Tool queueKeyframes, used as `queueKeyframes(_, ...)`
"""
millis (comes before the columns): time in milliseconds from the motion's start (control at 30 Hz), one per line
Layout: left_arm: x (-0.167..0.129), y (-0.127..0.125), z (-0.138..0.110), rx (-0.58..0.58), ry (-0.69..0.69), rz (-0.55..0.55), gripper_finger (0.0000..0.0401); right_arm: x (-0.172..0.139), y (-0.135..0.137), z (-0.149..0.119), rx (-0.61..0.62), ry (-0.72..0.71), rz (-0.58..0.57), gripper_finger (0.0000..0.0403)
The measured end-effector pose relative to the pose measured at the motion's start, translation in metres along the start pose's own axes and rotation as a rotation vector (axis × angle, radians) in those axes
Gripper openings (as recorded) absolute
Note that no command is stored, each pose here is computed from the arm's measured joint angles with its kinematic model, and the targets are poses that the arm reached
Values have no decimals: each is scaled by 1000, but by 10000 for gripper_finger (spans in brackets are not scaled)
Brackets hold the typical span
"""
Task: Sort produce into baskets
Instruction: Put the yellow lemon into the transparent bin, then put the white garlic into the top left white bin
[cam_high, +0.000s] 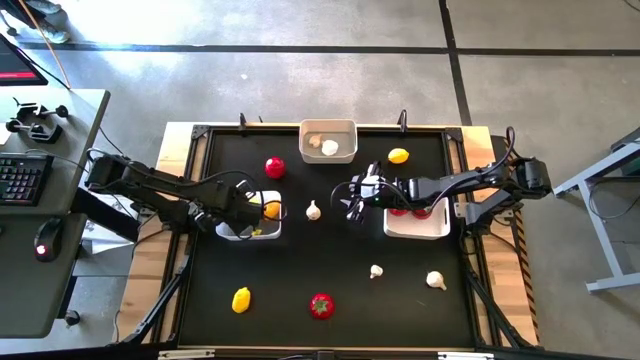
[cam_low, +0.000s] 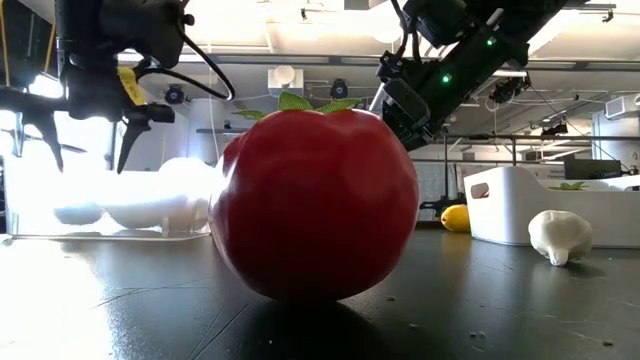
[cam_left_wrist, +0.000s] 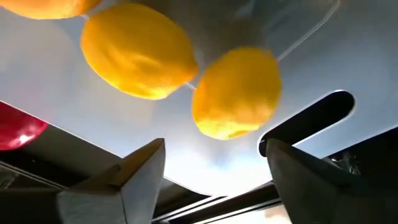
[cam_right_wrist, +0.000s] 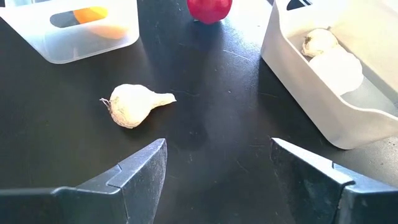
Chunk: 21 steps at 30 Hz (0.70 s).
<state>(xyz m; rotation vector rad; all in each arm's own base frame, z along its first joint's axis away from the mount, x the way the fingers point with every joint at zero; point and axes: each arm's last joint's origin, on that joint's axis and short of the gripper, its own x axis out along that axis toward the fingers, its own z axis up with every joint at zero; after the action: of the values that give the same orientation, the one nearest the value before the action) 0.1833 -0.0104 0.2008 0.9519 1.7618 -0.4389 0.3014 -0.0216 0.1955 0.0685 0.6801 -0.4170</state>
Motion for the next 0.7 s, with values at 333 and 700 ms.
queueKeyframes(333,-3,0,2,24,46,84,266,0,1,0,-9,1,7,275)
queueKeyframes(700,-30,9,8,-485,-491,64,71,3,5,4,-62,-51,59,267)
